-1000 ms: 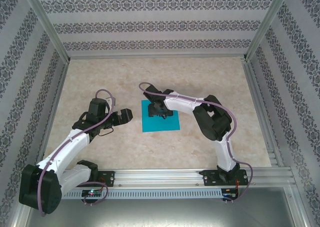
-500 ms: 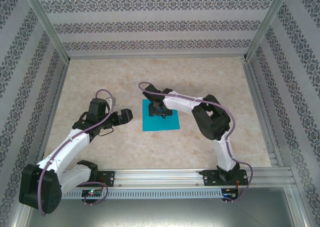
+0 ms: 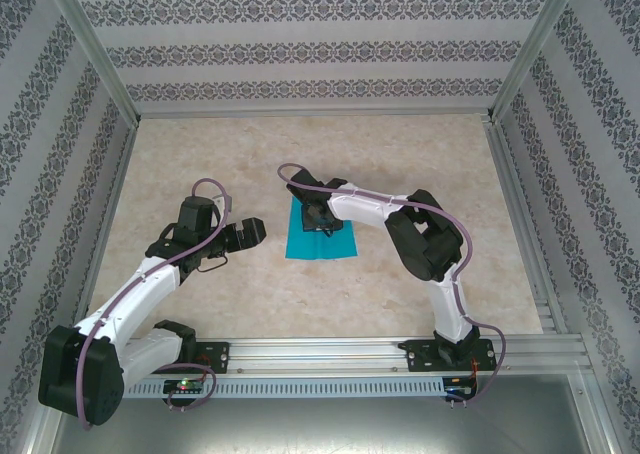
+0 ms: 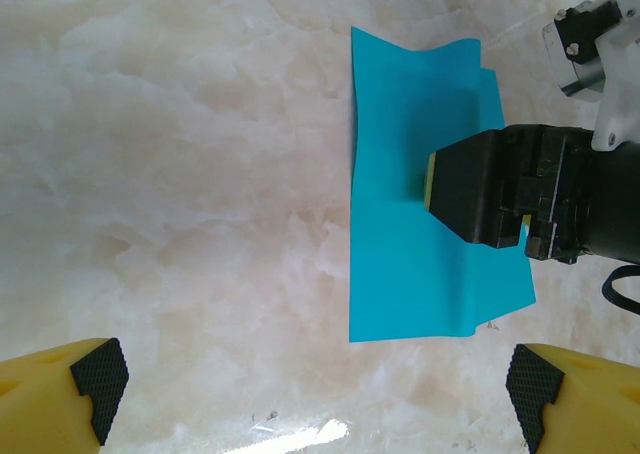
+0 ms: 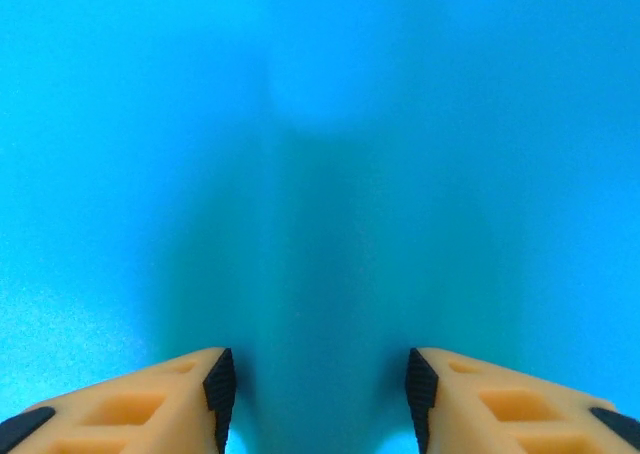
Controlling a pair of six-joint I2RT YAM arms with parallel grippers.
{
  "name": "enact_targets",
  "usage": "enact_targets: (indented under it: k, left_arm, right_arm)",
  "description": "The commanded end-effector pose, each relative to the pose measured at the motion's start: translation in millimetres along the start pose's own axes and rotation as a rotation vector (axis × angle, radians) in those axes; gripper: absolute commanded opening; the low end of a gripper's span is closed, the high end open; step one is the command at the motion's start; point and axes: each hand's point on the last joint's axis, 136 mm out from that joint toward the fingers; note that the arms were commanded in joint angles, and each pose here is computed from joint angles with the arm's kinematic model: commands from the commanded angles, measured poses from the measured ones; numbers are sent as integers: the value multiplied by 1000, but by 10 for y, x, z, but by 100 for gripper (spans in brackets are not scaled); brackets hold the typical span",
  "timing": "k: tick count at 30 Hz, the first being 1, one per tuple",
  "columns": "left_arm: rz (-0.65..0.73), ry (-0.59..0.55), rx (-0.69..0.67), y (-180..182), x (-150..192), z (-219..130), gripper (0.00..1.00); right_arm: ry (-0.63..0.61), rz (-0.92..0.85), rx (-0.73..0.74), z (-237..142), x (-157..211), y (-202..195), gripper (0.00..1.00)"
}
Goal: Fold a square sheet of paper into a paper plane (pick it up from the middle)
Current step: Fold the square sheet of paper in half at the center of the table.
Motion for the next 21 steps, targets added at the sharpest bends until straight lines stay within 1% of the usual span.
enact_targets:
  k: [1, 5, 8, 12, 14, 17, 21]
  left_arm:
    - [3, 19, 8, -52, 22, -17, 100]
    - [2, 18, 10, -61, 19, -24, 100]
    - [2, 13, 12, -69, 9, -39, 100]
    - [6, 9, 16, -93, 2, -72, 100]
    - [9, 5, 18, -108, -11, -99, 100]
    - [17, -1, 15, -126, -24, -144, 100]
    - [33, -23, 13, -183, -76, -260, 100]
  right_arm:
    - [39, -26, -3, 10, 168, 35, 46]
    - [12, -23, -17, -93, 102, 54, 36]
    - [-2, -21, -18, -150, 68, 50, 33]
    - [-31, -20, -51, -257, 15, 108, 22]
    - [-41, -18, -66, -303, -9, 132, 21]
    - [-72, -22, -103, -431, -71, 208, 18]
    - [-114, -20, -206, -686, -171, 383, 16]
Point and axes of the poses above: each hand's point on the last joint's axis, 136 mm out from that joint toward the fingers, its own z axis out along the fingers, its own y axis along the line the jaws close on, x = y × z, and after that the axes turned 13 degrees about -z, right-handed
